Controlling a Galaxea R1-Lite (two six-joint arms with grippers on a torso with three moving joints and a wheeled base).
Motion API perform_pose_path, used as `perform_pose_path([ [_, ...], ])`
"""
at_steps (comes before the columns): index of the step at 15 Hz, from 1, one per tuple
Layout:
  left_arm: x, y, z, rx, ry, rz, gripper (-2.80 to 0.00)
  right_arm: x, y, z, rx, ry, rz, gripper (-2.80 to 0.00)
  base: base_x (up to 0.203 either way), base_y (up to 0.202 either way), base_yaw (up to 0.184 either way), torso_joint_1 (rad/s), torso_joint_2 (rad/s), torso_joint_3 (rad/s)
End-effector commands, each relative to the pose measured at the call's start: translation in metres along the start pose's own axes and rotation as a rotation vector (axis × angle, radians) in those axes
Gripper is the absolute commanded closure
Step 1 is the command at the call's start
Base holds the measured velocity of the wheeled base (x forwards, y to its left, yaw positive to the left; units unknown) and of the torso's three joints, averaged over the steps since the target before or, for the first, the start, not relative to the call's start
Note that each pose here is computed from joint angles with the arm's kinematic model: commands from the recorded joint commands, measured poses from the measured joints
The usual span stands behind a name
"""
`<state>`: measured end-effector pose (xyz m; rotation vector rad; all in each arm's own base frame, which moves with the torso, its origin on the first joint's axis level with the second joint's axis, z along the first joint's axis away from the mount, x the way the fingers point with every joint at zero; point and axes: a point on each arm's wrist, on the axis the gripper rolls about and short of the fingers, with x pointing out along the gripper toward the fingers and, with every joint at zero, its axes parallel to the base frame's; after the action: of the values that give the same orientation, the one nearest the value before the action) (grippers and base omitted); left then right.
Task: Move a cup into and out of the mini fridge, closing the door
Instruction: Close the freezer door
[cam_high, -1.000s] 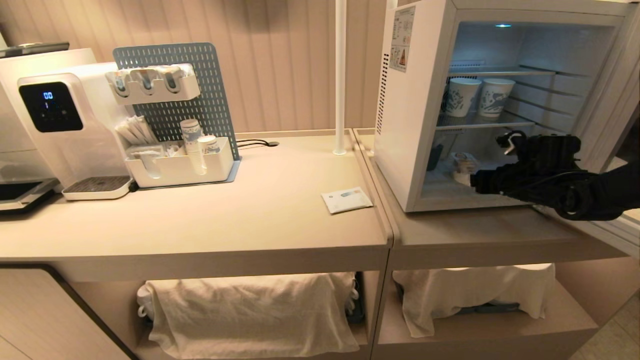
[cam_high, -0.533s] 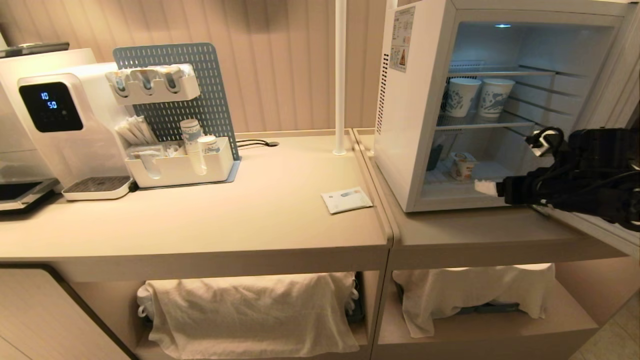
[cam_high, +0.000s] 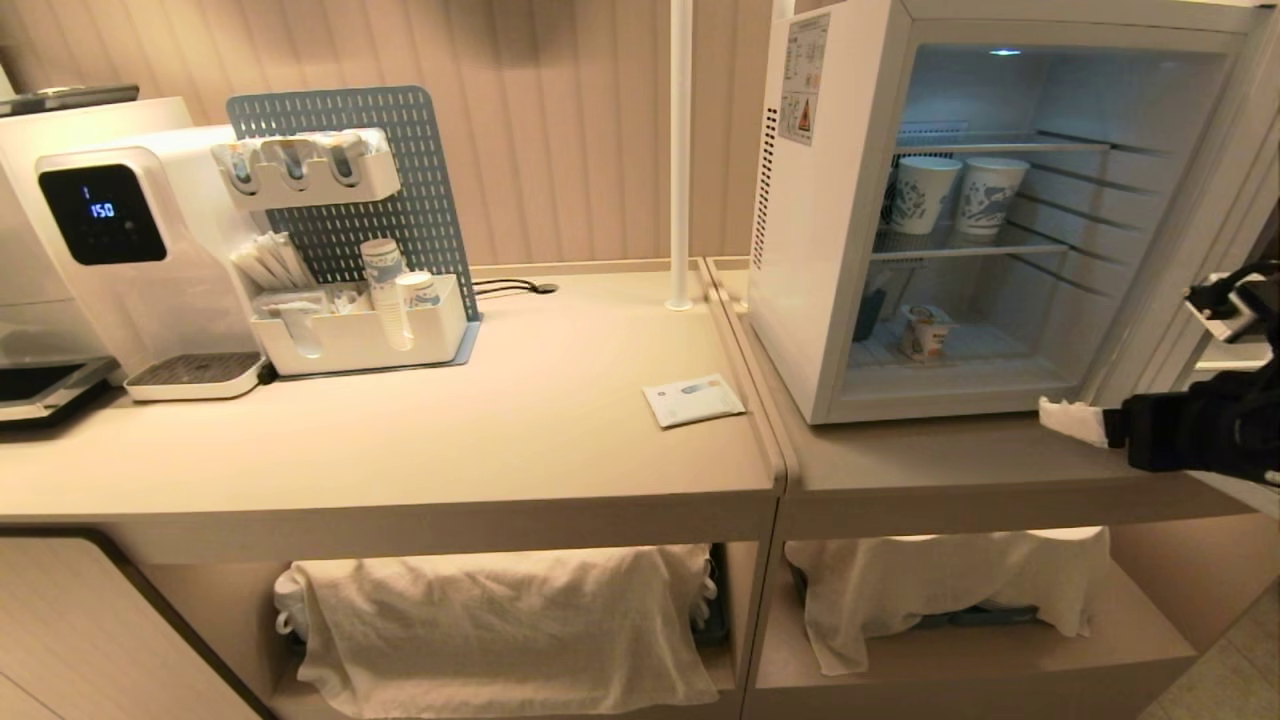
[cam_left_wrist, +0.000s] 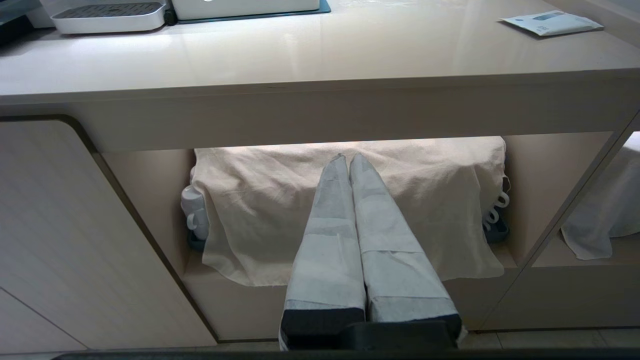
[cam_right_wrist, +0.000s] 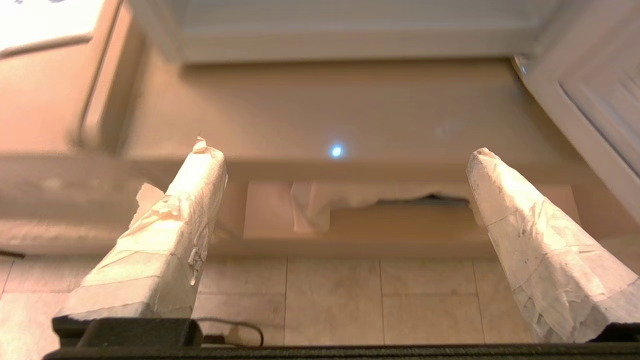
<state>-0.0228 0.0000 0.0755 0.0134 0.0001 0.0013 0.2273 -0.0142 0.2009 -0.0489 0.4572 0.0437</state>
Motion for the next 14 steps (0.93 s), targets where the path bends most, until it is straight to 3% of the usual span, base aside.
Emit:
perform_pose_path([
  [1, 0.000, 0.000, 0.000, 0.000, 0.000, 0.000, 0.00, -0.043, 0.005, -0.001, -0.011, -0.063, -0.003, -2.80, 0.000, 0.000, 0.000, 0.000, 0.00, 0.000],
  [8, 0.000, 0.000, 0.000, 0.000, 0.000, 0.000, 0.00, -0.129, 0.015, -0.039, -0.014, -0.047, -0.061, -2.80, 0.000, 0.000, 0.000, 0.000, 0.00, 0.000],
  [14, 0.000, 0.000, 0.000, 0.000, 0.000, 0.000, 0.00, -0.170, 0.026, -0.106, -0.052, -0.106, -0.025, -2.80, 0.000, 0.000, 0.000, 0.000, 0.00, 0.000],
])
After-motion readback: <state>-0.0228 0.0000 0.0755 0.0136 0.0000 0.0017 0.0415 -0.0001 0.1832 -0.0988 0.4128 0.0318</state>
